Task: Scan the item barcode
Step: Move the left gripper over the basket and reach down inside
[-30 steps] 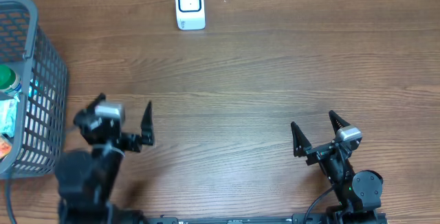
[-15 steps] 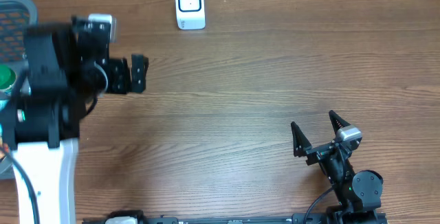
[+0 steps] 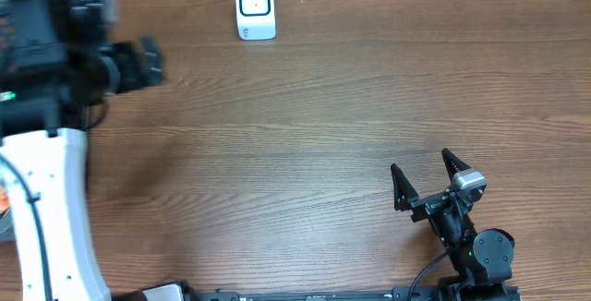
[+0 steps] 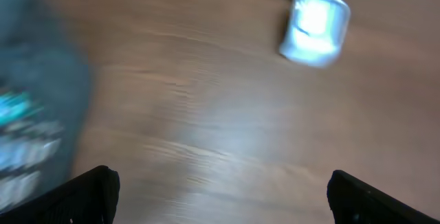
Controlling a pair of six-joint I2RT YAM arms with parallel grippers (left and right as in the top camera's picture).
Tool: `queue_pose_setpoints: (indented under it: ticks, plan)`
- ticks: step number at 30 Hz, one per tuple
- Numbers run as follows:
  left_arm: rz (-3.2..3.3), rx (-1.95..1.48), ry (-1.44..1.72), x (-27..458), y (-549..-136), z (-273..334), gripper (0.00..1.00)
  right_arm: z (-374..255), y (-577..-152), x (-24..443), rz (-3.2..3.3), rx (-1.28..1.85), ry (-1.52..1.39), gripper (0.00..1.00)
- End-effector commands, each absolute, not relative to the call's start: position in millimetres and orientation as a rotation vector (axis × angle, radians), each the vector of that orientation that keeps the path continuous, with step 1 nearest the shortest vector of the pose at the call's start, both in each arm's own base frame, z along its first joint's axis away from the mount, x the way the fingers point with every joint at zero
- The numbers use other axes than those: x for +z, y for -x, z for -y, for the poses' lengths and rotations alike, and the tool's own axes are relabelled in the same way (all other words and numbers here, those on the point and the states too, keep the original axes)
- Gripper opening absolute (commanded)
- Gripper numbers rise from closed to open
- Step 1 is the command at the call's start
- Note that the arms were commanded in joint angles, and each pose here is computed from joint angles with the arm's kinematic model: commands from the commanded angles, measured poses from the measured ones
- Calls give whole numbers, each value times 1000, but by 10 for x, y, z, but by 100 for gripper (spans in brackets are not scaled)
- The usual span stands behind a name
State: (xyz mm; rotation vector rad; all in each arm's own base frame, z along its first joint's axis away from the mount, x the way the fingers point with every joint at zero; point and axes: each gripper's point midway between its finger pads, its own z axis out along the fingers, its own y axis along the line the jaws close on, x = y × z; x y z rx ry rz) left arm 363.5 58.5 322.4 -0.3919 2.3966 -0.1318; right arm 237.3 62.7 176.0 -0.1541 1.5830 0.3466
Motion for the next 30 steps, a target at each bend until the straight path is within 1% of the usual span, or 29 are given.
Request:
queue_pose_setpoints:
  ticks: [1, 4, 8, 11, 13, 15, 17, 20, 21, 22, 25, 30]
  plan:
    - [-2228, -81, 816, 3408, -3458, -1339, 100, -634, -2372, 1742, -1579, 352, 157, 100]
    - [-2109, -133, 1001, 3463, -3316, -1788, 100, -634, -2372, 1742, -1579, 352, 157, 100]
    - [-1991, -114, 1129, 3498, -3144, -2313, 100, -634, -2372, 1742, -1579, 352, 157, 100]
    - [-1965, -81, 1225, 3372, -3019, -2630, 100, -634, -2372, 1742, -1579, 352, 157, 100]
    - [-1986, -73, 1304, 3146, -2946, -2851, 100, -634, -2372, 1742, -1579, 352, 157, 100]
    - [-2035, -75, 1334, 2935, -2931, -2964, 98, -634, -2372, 1742, -1579, 352, 157, 100]
    - [-2104, -77, 1342, 2710, -2930, -3040, 93, -634, -2372, 1742, -1579, 352, 157, 100]
    - [-2212, -91, 1332, 2393, -2947, -3090, 89, -634, -2372, 1742, -1579, 352, 157, 100]
    - [-2268, -100, 1321, 2229, -2960, -3112, 90, -634, -2372, 1742, -1579, 352, 157, 100]
    - [-2291, -96, 1326, 2153, -2955, -3128, 99, -634, -2372, 1742, -1579, 352, 157, 100]
    - [-2342, -49, 1355, 1962, -2910, -3213, 100, -634, -2372, 1742, -1579, 352, 157, 100]
    - [-2427, -65, 1279, 1758, -2943, -3219, 100, -634, -2372, 1742, -1579, 352, 157, 100]
